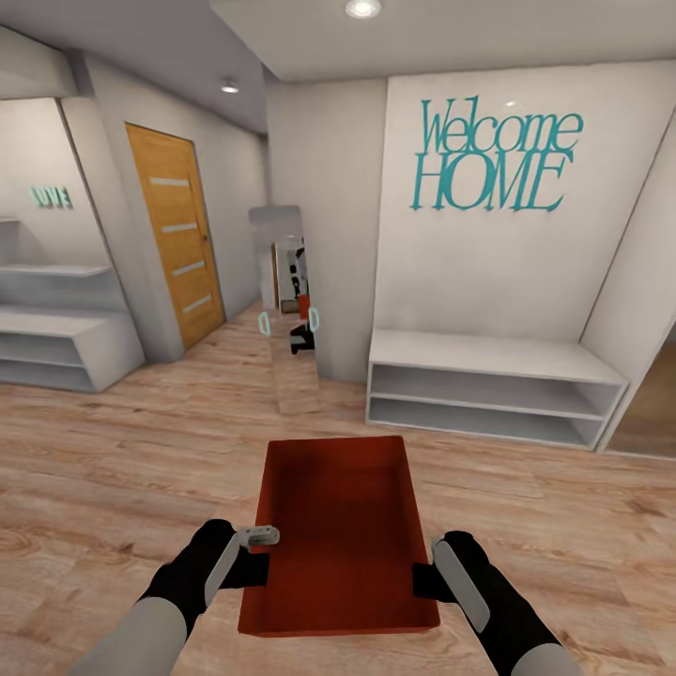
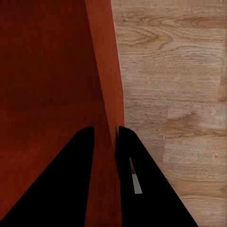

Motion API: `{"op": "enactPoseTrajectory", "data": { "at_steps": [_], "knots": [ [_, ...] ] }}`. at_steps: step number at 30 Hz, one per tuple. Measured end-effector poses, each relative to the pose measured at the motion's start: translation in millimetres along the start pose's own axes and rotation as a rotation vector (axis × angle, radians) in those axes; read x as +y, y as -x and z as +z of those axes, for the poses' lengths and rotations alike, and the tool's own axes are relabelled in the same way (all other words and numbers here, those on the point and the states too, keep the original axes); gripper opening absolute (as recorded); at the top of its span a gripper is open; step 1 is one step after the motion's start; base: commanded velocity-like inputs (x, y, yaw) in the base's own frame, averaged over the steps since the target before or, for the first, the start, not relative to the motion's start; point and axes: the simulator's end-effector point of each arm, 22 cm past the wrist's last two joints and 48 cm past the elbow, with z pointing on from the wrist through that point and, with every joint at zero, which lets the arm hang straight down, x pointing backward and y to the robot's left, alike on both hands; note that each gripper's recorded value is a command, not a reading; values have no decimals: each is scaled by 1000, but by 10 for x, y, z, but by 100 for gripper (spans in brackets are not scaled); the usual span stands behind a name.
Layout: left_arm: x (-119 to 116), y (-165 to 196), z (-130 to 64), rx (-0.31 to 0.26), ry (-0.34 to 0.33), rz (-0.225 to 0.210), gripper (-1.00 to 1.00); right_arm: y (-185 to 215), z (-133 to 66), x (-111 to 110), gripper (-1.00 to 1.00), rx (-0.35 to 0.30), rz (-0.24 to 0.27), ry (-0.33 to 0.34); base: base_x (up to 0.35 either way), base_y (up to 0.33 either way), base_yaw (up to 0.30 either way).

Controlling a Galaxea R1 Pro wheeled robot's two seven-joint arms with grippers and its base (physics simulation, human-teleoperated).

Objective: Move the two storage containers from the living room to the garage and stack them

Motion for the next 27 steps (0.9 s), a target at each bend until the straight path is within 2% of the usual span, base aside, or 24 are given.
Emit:
{"op": "enactPoseTrajectory", "data": {
  "at_steps": [13,27],
  "knots": [
    [0,0,-1,0,0,0,-100,0,-1,0,-100,0,0,0,242,0,38],
    [2,-7,8,2,1,0,-100,-7,8,0,-100,2,0,0,319,0,164]
  ]
}}
